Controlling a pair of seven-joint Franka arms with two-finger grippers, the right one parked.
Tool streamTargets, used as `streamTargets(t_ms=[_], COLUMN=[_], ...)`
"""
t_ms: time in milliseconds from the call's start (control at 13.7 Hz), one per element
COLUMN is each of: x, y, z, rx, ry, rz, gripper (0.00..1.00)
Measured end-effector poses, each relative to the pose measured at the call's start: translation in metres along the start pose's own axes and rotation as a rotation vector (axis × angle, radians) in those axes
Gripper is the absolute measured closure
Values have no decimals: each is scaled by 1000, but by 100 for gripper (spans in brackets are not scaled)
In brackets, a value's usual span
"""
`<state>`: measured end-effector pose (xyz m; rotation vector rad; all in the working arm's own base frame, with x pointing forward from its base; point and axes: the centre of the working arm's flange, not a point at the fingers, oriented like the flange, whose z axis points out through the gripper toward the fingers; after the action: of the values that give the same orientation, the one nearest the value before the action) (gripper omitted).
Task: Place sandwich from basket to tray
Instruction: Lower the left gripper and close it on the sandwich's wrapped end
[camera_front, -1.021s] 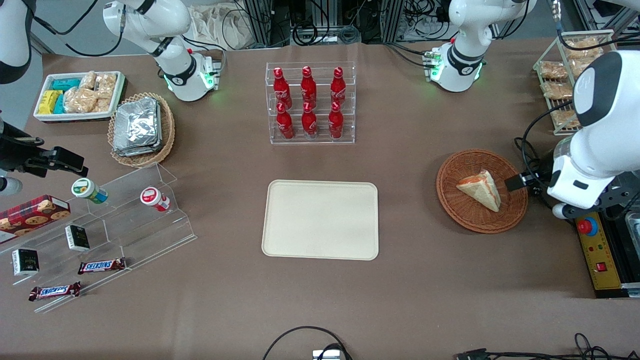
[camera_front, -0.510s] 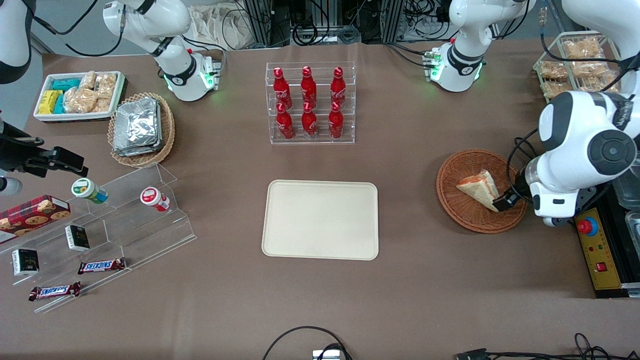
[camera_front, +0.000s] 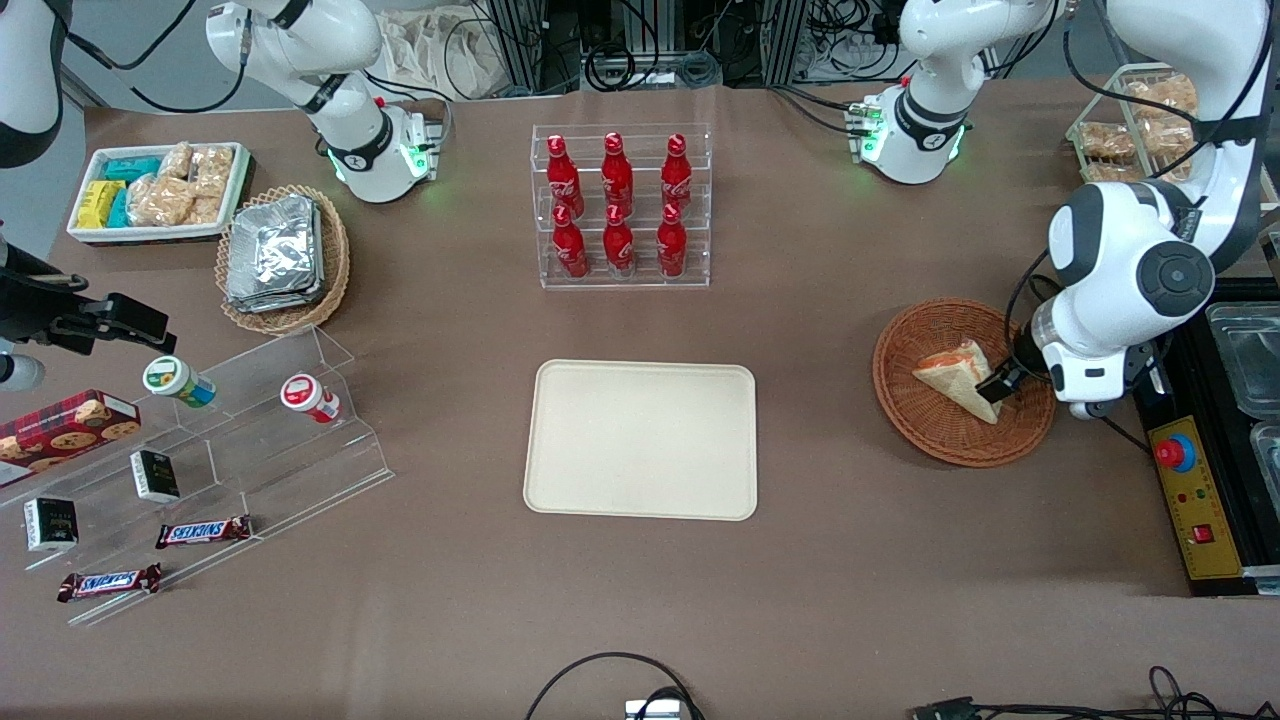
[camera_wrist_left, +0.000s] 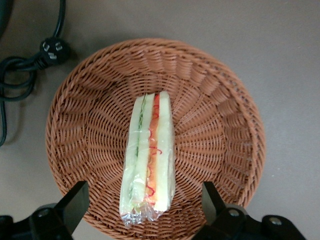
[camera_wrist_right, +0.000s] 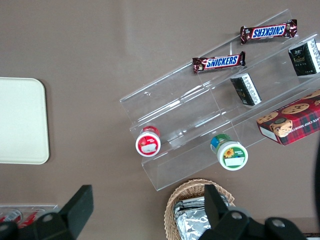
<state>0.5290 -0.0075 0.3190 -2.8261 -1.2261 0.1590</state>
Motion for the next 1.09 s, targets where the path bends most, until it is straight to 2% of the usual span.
streamTargets(t_ms=[146, 292, 510, 1094], x=[-3, -6, -16, -26], y=[0, -1, -11, -20], z=[4, 14, 40, 68], rx=[-22, -46, -60, -37], ry=[-14, -6, 3, -28], rz=[-17, -22, -23, -25], gripper=[0, 0, 0, 3])
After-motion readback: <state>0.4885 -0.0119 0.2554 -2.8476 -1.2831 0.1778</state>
